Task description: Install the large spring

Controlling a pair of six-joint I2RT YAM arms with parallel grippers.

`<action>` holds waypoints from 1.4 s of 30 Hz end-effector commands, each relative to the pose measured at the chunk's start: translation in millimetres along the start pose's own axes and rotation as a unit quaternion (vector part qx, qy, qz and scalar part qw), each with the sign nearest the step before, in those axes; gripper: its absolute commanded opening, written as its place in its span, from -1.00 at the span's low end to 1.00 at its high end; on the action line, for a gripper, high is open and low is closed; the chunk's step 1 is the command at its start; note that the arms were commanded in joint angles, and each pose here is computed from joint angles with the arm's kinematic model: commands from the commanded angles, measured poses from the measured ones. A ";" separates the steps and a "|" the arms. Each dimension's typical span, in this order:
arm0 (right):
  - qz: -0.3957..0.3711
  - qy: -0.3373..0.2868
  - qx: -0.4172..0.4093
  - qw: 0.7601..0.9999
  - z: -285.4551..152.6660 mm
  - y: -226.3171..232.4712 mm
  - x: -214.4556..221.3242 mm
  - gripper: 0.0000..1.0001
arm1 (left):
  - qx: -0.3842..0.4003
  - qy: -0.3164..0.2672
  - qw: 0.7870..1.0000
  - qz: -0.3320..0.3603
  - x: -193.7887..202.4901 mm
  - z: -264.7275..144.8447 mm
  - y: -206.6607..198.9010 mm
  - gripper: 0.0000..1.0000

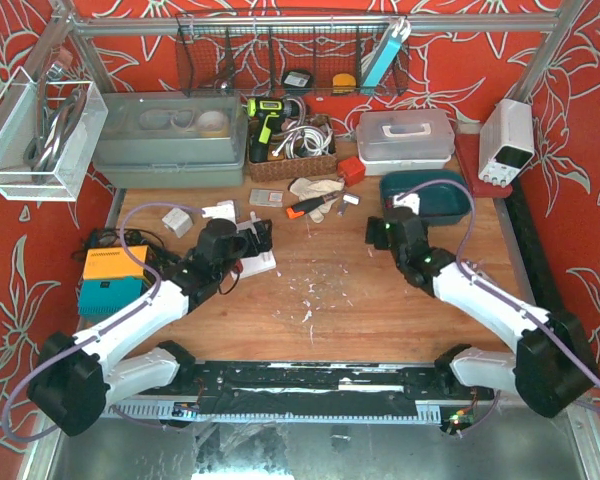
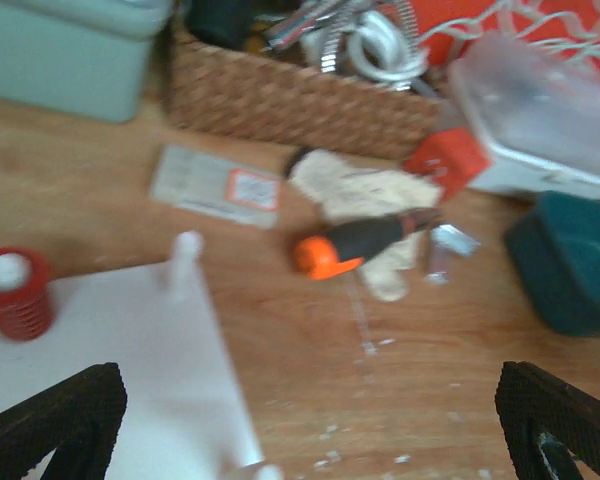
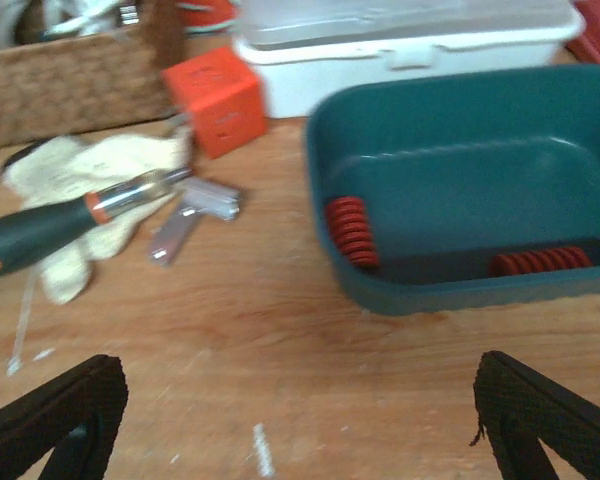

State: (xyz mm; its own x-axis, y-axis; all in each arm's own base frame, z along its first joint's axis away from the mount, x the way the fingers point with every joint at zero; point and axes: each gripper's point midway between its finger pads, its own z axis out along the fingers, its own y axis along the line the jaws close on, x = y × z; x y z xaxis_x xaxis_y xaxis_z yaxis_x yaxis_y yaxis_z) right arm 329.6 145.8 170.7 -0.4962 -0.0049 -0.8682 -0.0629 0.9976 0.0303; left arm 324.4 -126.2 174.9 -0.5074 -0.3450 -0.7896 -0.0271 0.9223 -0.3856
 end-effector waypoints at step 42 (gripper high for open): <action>-0.080 0.310 -0.080 0.944 130.8 -116.2 -49.2 0.39 | 0.202 -0.082 0.970 0.112 42.3 -29.6 -74.1 1.00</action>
State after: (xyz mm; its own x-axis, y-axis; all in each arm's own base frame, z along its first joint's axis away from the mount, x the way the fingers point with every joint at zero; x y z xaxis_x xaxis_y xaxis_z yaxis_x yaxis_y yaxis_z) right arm 480.7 31.0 126.5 -0.8896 -0.2195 -0.4005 -0.2411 0.9705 0.0038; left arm 273.6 -195.4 162.0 -0.3229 -0.2052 -0.9239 0.4120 0.8484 -0.3324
